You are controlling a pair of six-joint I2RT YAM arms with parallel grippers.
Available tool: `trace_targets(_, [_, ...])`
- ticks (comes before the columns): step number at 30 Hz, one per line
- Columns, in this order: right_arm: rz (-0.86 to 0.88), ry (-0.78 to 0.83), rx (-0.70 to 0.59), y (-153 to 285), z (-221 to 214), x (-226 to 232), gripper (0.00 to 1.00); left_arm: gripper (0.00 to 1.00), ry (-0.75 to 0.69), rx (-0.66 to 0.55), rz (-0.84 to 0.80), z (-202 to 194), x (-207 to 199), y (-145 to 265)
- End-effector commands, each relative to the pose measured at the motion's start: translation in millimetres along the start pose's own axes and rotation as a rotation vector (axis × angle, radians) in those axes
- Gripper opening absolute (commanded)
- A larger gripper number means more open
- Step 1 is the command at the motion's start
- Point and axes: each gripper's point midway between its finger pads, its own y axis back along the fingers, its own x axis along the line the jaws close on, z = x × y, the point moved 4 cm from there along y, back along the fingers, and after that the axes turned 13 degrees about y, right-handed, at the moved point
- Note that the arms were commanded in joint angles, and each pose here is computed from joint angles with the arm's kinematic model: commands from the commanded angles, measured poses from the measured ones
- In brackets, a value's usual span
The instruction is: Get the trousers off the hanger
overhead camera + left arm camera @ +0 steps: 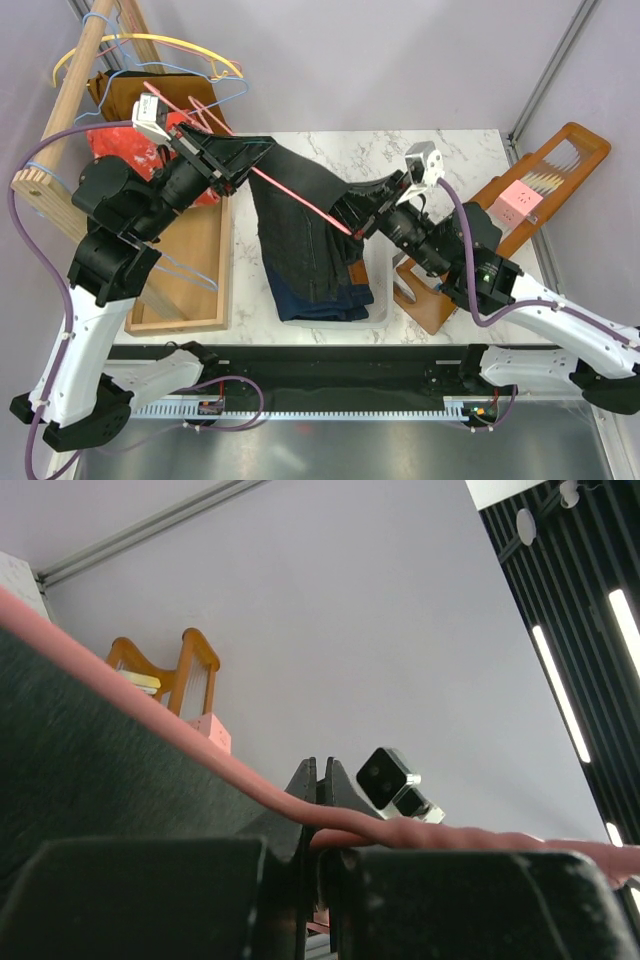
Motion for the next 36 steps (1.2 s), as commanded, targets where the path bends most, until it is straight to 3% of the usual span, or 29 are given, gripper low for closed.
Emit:
trace_targets(1, [-0.223, -0.088, -0.303, -12.6, 102.5, -28.7, 0.0, 0.02, 0.012, 0.02, -0.146, -8.4, -38.0, 30.3])
trace_targets(11, [-0.253, -0.127, -0.483, -34.7, 207.7, -27.2, 0.0, 0.02, 0.007, 0.004, -0.11, -8.4, -18.8, 33.2])
trace_targets(21, [-0.371, 0.044, -0.623, -13.4, 287.7, -43.4, 0.0, 0.02, -0.018, -0.005, -0.033, -9.0, 8.3, 35.8])
trace_targets(24, [-0.41, 0.188, -0.592, -21.4, 288.8, -46.8, 0.0, 0.02, -0.017, -0.014, -0.015, -8.2, 15.2, 36.1])
trace_targets(29, [-0.402, 0.379, -0.427, -27.9, 251.0, -49.7, 0.0, 0.02, -0.083, 0.018, -0.073, -10.3, -6.8, 34.6])
trace_targets(36, [-0.352, 0.455, -0.089, -38.4, 115.6, -54.9, 0.0, 0.02, -0.151, 0.073, -0.132, -14.8, -29.4, 31.6])
